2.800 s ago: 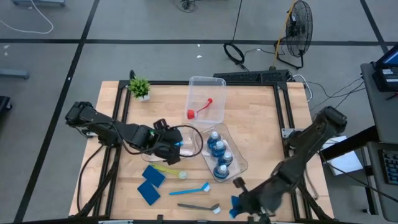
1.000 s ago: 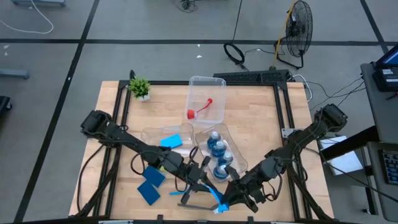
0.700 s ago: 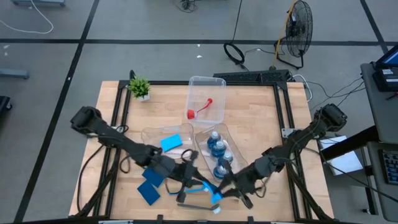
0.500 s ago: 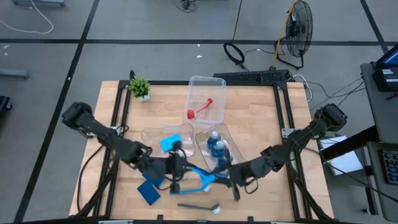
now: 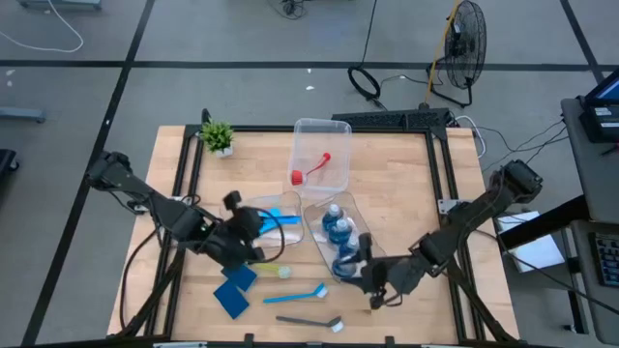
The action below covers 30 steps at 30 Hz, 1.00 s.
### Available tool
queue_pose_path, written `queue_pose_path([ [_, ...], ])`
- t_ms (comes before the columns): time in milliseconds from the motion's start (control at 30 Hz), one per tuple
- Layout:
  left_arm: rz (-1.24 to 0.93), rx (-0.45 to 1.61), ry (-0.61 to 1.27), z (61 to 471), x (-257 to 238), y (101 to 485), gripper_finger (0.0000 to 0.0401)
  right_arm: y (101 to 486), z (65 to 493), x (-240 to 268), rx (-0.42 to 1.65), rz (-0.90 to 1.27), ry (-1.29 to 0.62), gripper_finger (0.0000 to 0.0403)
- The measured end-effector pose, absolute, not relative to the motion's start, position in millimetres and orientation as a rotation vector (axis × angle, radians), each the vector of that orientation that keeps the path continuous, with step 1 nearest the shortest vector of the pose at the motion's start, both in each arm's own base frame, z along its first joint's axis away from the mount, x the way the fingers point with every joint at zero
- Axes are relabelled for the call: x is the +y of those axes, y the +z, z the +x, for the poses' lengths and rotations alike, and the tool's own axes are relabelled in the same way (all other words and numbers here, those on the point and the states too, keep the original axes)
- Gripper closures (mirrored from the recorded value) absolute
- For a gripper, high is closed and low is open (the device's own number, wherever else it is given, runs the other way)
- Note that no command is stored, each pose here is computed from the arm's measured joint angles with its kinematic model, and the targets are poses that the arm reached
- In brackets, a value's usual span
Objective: Pick & Place Kitchen Sink Supplies
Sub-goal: Put the blue sponge into the left transparent bin
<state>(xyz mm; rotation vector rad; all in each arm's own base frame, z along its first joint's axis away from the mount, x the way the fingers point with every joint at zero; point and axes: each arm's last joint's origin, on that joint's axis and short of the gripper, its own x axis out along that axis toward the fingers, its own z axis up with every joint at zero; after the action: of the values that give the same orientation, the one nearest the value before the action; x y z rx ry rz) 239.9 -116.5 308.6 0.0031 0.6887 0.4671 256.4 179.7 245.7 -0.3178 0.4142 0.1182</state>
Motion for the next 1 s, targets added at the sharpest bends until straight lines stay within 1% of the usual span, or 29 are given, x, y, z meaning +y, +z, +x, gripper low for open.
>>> queue_pose_path([
  [133, -0.045, 0.825, 0.604, 226, -101, 299, 0.039, 249, 239, 178, 0.455, -0.304, 0.095, 0.0228],
  [200, -0.104, 0.9, 0.632, 222, -97, 296, 0.0386, 252, 229, 177, 0.433, -0.281, 0.101, 0.0232],
  [267, -0.142, 0.973, 0.627, 219, -96, 293, 0.0374, 252, 219, 174, 0.407, -0.253, 0.112, 0.0237],
  [400, -0.176, 1.044, 0.646, 215, -92, 292, 0.0336, 241, 200, 166, 0.338, -0.198, 0.14, 0.0246],
  [633, -0.343, 1.171, 0.73, 211, -81, 289, 0.0255, 219, 176, 148, 0.181, -0.085, 0.162, 0.0248],
  [733, -0.429, 1.318, 0.677, 207, -81, 287, 0.0218, 216, 169, 141, 0.107, -0.078, 0.167, 0.0248],
  [800, -0.524, 1.429, 0.621, 205, -85, 286, 0.0197, 215, 165, 138, 0.064, -0.1, 0.17, 0.0248],
  [933, -0.727, 1.558, 0.549, 199, -104, 287, 0.0166, 215, 161, 133, -0.012, -0.142, 0.169, 0.0248],
  [1000, -0.801, 1.616, 0.569, 191, -116, 287, 0.0153, 212, 159, 132, -0.02, -0.167, 0.168, 0.0248],
])
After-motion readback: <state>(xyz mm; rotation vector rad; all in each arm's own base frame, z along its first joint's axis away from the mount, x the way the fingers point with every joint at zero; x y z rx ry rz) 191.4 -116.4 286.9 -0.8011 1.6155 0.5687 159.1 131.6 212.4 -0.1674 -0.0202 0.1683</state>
